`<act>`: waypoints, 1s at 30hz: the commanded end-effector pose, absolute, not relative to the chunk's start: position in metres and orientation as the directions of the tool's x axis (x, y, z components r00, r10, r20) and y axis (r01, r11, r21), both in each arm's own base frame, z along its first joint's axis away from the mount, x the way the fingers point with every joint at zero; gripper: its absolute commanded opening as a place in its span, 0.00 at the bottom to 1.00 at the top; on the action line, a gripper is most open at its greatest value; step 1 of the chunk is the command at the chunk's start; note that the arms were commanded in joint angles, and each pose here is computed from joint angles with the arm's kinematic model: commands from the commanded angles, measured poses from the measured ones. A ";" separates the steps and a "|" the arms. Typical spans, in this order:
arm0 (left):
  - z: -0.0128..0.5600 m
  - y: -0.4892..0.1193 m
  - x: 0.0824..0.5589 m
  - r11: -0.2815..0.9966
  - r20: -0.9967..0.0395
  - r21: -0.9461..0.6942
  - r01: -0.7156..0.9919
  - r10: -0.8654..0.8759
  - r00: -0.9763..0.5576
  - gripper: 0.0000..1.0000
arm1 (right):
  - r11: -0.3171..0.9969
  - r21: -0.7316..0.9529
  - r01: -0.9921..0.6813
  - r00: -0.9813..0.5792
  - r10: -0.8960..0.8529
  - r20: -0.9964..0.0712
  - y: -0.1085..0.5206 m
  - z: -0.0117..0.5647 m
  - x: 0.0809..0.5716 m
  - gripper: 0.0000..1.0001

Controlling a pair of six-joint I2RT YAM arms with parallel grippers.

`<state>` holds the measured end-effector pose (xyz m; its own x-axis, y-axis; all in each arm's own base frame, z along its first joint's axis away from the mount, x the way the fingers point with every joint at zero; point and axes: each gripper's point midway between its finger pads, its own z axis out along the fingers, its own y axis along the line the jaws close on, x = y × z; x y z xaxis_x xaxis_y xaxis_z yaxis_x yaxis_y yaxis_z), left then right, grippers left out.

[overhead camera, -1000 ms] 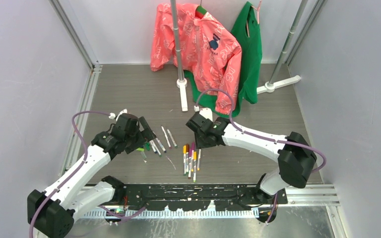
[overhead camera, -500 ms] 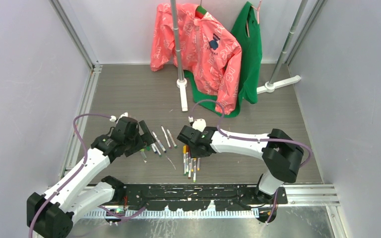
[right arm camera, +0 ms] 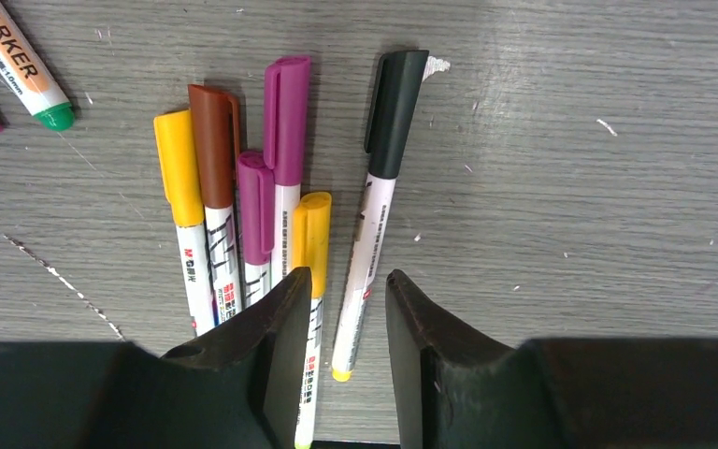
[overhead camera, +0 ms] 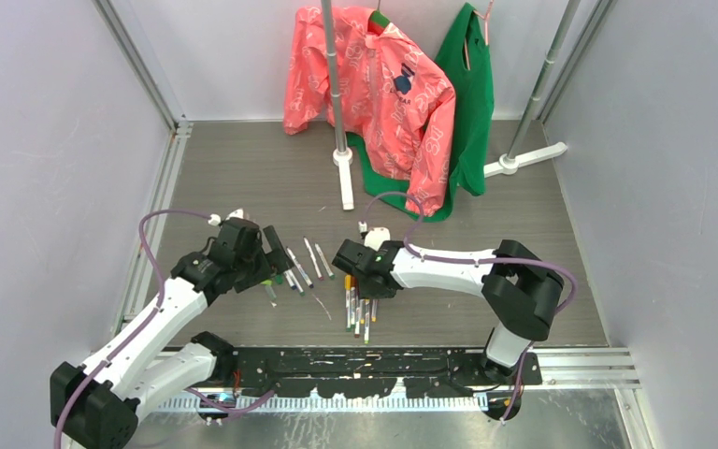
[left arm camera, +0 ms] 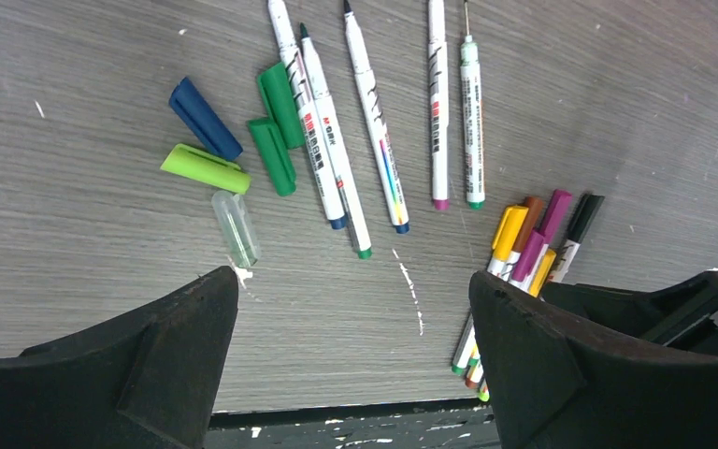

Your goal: Open the pen caps

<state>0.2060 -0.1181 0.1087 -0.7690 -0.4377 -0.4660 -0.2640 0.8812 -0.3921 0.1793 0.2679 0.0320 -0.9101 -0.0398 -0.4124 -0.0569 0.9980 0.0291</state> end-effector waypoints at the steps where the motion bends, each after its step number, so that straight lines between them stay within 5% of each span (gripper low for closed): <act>1: 0.135 -0.126 0.220 0.880 -0.516 -0.429 -0.204 -0.424 -0.744 0.93 | 0.999 0.052 -0.016 -0.889 0.009 -0.458 0.270 0.037 0.187 0.40; 22: 0.129 -0.132 0.226 0.880 -0.511 -0.433 -0.195 -0.418 -0.751 0.92 | 1.000 0.023 0.004 -0.915 0.013 -0.403 0.252 0.013 0.169 0.37; 30: 0.130 -0.135 0.227 0.871 -0.500 -0.448 -0.199 -0.430 -0.752 0.92 | 1.000 -0.004 -0.006 -0.942 -0.007 -0.335 0.240 -0.004 0.147 0.12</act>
